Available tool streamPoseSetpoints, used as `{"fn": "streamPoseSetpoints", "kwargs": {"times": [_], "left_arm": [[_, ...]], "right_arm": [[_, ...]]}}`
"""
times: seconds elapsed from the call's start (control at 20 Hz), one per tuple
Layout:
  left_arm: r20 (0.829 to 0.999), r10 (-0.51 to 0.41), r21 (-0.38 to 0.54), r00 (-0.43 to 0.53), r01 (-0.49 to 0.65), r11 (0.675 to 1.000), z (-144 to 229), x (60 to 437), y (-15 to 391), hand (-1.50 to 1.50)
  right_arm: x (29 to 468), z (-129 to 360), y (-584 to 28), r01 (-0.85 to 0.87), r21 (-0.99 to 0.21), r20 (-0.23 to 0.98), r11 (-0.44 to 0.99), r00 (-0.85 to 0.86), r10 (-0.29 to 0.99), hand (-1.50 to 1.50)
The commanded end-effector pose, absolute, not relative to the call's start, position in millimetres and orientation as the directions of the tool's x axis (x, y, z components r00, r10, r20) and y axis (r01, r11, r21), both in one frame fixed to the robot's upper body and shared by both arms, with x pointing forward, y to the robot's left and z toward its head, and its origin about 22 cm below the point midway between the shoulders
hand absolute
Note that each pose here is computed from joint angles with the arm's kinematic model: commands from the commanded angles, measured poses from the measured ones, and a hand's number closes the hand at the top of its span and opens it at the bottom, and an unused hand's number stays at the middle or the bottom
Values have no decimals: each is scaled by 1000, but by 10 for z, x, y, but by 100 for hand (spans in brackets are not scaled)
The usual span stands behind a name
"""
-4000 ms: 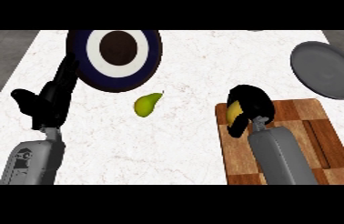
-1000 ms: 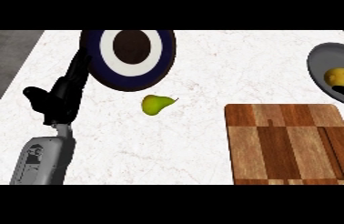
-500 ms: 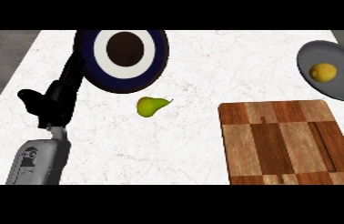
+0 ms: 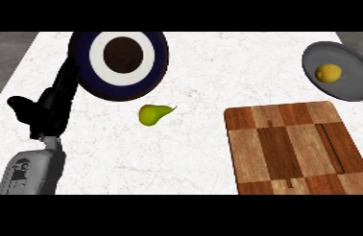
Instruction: Pick the lemon from the cutting board and place it in the pan
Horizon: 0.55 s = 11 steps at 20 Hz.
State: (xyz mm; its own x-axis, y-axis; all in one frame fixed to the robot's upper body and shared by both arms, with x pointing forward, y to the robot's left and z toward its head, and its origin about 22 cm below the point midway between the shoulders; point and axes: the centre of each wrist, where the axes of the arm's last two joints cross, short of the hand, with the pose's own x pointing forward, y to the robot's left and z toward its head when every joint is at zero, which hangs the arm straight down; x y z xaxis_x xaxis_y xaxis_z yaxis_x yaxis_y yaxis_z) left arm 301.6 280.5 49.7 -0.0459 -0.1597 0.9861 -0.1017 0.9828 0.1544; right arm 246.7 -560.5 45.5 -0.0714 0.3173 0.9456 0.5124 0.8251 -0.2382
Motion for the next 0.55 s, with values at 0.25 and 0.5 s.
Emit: {"fn": "streamPoseSetpoints", "kwargs": {"times": [0.25,0.5], "left_arm": [[987,-155,149,-45,-116,982,479,3006,2802,0],[985,-166,161,-43,-110,981,484,2983,2832,0]], "right_arm": [[1997,299,-5721,471,-247,948,847,-66,312,-150],[2085,304,-5500,462,-308,936,832,-11,352,-150]]}}
